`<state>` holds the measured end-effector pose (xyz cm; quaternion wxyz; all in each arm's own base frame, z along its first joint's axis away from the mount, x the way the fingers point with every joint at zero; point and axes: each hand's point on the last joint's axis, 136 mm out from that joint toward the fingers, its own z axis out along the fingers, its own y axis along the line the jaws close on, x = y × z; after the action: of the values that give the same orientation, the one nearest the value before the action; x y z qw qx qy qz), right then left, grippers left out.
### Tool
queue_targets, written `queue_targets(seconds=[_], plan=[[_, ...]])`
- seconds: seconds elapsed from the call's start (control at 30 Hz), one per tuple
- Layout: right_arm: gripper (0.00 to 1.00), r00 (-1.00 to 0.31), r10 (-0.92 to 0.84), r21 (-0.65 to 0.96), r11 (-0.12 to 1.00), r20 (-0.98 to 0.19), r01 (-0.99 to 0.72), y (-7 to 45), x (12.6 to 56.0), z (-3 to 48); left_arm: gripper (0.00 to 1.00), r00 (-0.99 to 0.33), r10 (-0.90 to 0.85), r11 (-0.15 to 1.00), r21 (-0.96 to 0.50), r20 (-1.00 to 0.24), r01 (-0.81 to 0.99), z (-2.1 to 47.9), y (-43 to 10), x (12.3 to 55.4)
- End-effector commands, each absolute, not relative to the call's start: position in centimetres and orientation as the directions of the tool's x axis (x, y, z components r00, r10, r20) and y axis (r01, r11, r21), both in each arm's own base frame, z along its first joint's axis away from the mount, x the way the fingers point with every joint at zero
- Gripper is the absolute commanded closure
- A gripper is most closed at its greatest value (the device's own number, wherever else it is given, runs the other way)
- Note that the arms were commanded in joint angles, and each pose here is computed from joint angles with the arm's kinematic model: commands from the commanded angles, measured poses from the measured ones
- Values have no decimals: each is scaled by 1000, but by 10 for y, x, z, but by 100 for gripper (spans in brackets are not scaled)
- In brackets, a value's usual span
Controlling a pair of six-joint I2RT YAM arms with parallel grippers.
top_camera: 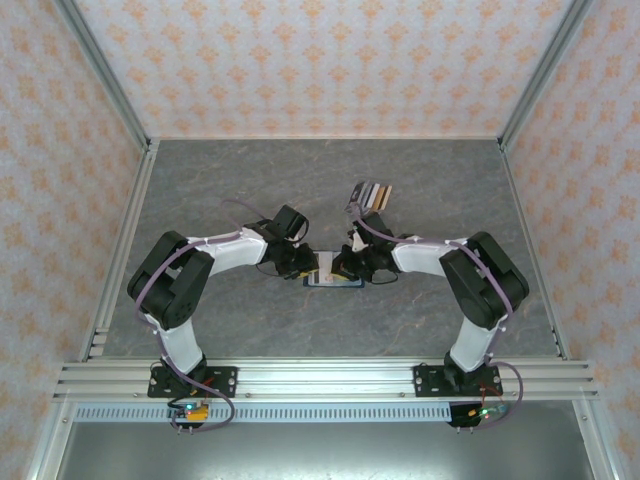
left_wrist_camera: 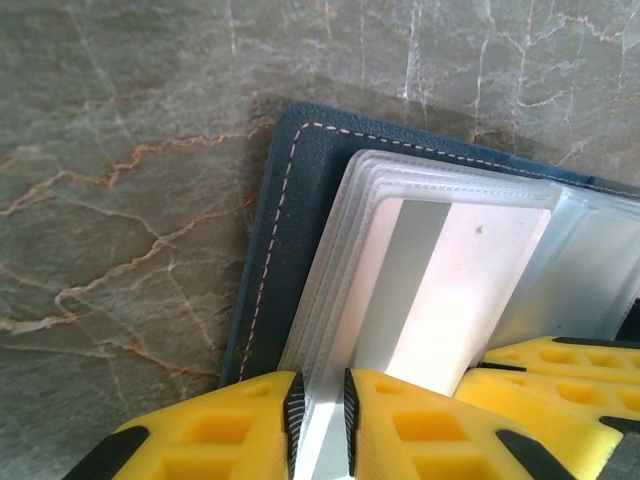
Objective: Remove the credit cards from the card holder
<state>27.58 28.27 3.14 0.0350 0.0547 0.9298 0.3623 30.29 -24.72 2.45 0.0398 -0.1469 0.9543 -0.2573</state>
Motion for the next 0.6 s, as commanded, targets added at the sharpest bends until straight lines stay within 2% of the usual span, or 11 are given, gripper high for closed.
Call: queue_targets(seconds=[0.0,0.1,0.23,0.5,0.57], plan=[[93,-986,141,704,709,-91,36,281,284,48,73,-955,-297,831,-492,0,-258,22,-247,300],[95,-985,146,684,729,-95,43,274,284,44,69,-956,-294,830,-498,-8,-251,27,-248,302],[95,-984,153,667,743,-94,52,269,283,39,68,-956,-293,825,-510,-18,-243,33,-249,303],[96,-983,158,658,751,-88,62,267,283,34,74,-959,-282,831,-504,-15,-237,32,-249,302],[93,-984,154,664,745,-87,58,268,283,36,75,-959,-282,829,-506,-11,-237,31,-249,302]])
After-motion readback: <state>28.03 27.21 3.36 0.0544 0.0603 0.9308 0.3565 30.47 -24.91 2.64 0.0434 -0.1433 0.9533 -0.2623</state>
